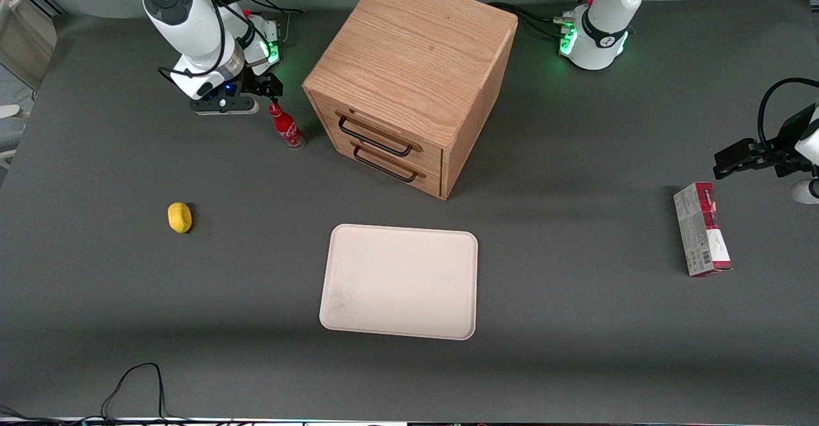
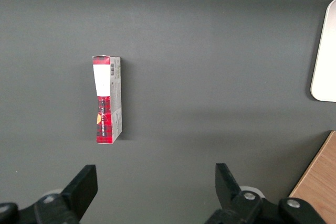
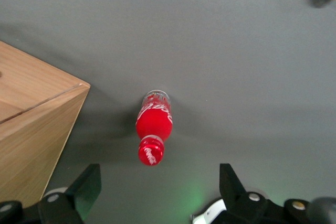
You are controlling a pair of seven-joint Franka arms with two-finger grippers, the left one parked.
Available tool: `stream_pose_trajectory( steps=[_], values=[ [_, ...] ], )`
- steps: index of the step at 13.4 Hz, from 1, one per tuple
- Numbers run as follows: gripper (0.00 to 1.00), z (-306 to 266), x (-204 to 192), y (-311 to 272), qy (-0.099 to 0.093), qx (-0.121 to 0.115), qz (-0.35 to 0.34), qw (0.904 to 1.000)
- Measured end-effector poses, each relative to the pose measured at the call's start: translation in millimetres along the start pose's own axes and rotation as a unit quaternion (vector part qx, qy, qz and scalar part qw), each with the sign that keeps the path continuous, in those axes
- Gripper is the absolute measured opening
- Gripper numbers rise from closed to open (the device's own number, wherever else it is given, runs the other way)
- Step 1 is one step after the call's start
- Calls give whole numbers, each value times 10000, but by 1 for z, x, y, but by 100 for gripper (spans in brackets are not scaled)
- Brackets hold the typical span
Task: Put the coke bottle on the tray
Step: 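Lower the right gripper around the bottle and close on it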
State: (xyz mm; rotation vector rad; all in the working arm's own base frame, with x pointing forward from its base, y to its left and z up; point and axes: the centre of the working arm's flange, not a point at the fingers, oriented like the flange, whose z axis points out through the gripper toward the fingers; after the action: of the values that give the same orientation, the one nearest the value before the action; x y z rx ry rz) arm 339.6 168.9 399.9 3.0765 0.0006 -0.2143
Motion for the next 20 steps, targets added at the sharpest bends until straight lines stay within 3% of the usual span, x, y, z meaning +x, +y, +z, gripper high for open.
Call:
stream_pose_trajectory(
  steps=[6,10,18,20],
  values=[
    [100,49,-7,0,381,124,-51,9992],
    [100,69,-16,-7,512,170,2,9985],
    [100,73,-19,-11,542,179,0,9984],
    [81,73,-19,-11,541,179,1,9984]
  ],
)
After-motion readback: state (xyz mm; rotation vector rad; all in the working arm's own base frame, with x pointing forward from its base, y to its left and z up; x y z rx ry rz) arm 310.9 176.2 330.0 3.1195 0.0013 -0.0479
